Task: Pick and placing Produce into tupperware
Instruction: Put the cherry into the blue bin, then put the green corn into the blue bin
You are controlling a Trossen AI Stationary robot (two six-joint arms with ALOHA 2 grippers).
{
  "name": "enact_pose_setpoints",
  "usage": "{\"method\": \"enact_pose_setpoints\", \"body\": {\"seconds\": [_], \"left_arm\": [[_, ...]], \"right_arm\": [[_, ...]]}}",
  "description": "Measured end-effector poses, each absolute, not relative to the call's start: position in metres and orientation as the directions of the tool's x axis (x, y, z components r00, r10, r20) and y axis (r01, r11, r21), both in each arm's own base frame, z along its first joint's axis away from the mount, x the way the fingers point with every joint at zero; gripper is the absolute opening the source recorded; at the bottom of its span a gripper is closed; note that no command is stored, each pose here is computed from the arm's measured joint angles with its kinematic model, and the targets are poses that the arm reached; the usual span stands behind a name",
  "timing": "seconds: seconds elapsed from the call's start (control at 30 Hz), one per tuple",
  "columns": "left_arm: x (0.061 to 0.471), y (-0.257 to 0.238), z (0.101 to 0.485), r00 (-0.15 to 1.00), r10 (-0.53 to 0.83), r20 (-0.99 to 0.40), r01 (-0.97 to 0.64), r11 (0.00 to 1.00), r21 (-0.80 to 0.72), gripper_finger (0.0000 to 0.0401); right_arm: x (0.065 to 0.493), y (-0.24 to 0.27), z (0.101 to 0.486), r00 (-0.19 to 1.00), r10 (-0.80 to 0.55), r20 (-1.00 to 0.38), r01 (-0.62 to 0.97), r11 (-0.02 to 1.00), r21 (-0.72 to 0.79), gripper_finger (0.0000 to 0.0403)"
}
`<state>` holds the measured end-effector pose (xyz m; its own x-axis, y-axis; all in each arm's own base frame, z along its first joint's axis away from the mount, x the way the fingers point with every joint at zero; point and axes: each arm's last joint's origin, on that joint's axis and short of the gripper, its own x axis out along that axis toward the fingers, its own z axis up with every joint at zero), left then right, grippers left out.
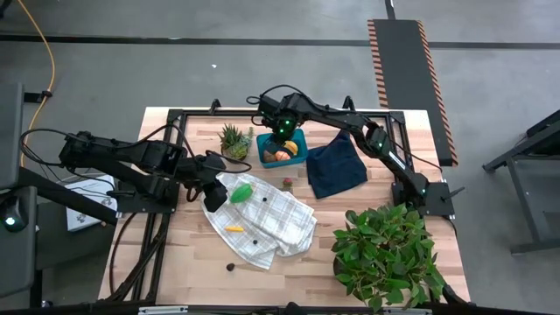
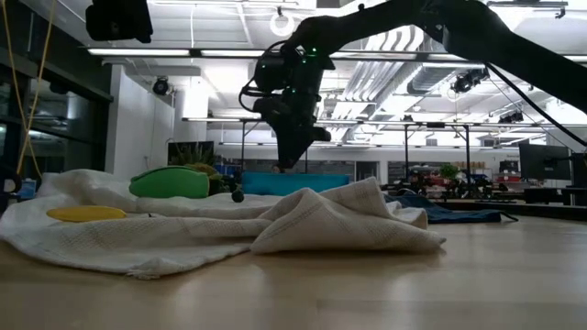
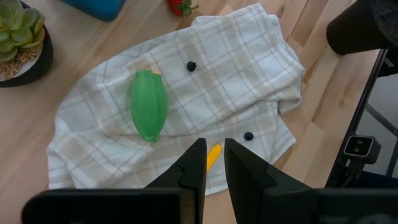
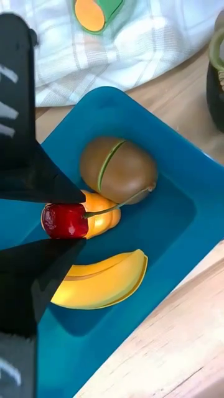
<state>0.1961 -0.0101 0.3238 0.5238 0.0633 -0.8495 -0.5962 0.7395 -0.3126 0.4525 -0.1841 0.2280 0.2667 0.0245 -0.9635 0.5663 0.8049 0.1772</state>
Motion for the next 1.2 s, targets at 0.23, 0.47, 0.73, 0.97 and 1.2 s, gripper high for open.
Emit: {"method": "enact_pose_setpoints", "body": {"seconds": [0.23, 0.47, 0.73, 0.97, 1.2], "left_arm": [[0.1962, -0.0101, 0.3238, 0.524, 0.063, -0.849, -0.597, 0.739, -0.314, 0.0046], [0.1962, -0.0102, 0.3238, 0.524, 0.063, -0.849, -0.606, 0.728, -0.321, 0.0046], [0.1962, -0.0101, 0.3238, 0.524, 0.063, -0.849, -0.61, 0.723, -0.323, 0.0046], [0.1962, -0.0101, 0.3238, 0.524, 0.063, -0.849, -0.61, 0.723, -0.323, 0.0046], [0.1962, -0.0101, 0.3238, 0.524, 0.063, -0.849, -0.61, 0.724, -0.323, 0.0046]], "right_arm": [[0.4519, -0.1841, 0.2281, 0.263, 0.026, -0.965, 0.574, 0.799, 0.178, 0.008], [0.452, -0.1833, 0.2282, 0.26, 0.027, -0.965, 0.573, 0.8, 0.177, 0.0102], [0.4515, -0.183, 0.2283, 0.256, 0.028, -0.966, 0.574, 0.8, 0.175, 0.0122], [0.449, -0.1817, 0.2276, 0.229, 0.039, -0.973, 0.579, 0.798, 0.168, 0.0129], [0.4488, -0.1805, 0.2334, 0.237, 0.034, -0.971, 0.577, 0.799, 0.169, 0.0129]]}}
